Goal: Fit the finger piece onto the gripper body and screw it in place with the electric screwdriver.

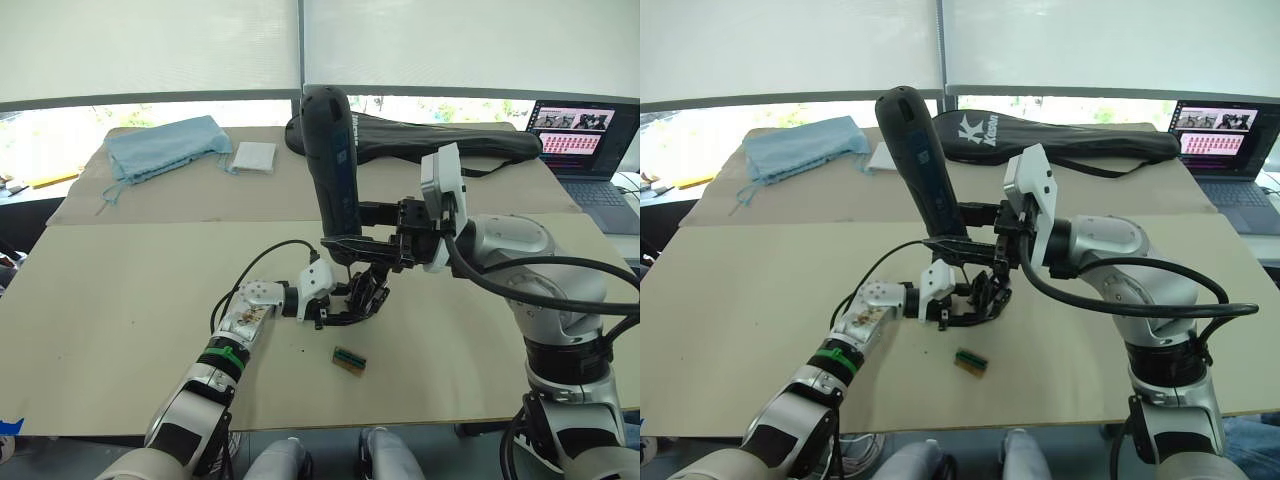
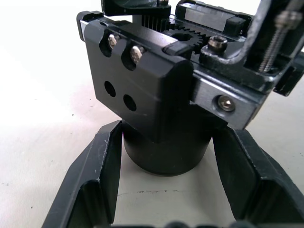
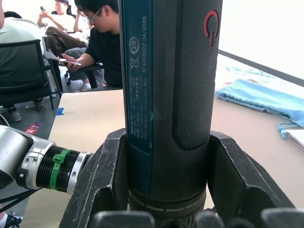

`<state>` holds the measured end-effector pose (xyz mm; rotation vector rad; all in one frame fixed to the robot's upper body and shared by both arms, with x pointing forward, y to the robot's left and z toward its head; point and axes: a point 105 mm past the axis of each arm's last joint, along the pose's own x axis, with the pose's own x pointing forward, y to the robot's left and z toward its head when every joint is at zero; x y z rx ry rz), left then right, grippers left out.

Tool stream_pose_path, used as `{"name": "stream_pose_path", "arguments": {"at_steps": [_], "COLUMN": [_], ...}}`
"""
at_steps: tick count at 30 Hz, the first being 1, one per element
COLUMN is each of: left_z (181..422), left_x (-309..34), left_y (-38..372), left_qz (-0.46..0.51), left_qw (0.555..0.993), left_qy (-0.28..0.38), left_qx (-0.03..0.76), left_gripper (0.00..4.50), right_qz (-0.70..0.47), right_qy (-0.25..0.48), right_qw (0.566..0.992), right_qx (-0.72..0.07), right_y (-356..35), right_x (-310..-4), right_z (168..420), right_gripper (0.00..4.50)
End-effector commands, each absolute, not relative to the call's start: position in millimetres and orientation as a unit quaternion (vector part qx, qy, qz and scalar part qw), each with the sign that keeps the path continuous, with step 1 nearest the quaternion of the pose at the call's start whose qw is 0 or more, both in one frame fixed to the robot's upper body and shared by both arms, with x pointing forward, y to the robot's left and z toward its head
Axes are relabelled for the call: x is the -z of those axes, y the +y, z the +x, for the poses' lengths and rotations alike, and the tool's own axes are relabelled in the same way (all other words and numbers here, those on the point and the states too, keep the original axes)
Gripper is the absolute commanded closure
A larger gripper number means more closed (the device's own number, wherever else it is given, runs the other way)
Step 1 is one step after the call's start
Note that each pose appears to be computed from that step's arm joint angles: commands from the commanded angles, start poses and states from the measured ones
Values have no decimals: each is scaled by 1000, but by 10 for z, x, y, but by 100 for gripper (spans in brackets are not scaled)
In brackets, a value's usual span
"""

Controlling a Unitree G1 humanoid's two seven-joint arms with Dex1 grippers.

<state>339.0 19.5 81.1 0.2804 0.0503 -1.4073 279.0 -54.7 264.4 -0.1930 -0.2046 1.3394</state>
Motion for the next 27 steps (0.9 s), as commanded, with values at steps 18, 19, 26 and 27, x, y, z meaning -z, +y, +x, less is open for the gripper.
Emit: {"name": "stream_pose_path", "arguments": {"at_steps": [18, 19, 26, 27], "left_z": [3426, 3426, 3425, 3427], "left_x": [-971, -971, -975, -976], "left_y": [159, 159, 151, 151], "left_qz": [132, 132, 132, 132], "left_qw": [754, 753, 753, 753], "left_qy": [-6, -6, -6, -6], "left_qx": [644, 644, 645, 645], "left_gripper": [220, 220, 220, 220], "right_qz": [-102, -102, -102, -101], "right_qy": [-130, -130, -131, -131], "right_qw": [762, 762, 762, 762], "right_qx": [-626, -626, -626, -626], "right_y": [-534, -535, -538, -538], "right_x": [-2820, -2817, -2812, -2815], "right_z": [2676, 2674, 2662, 2659], "right_gripper": [262, 262, 262, 262]}}
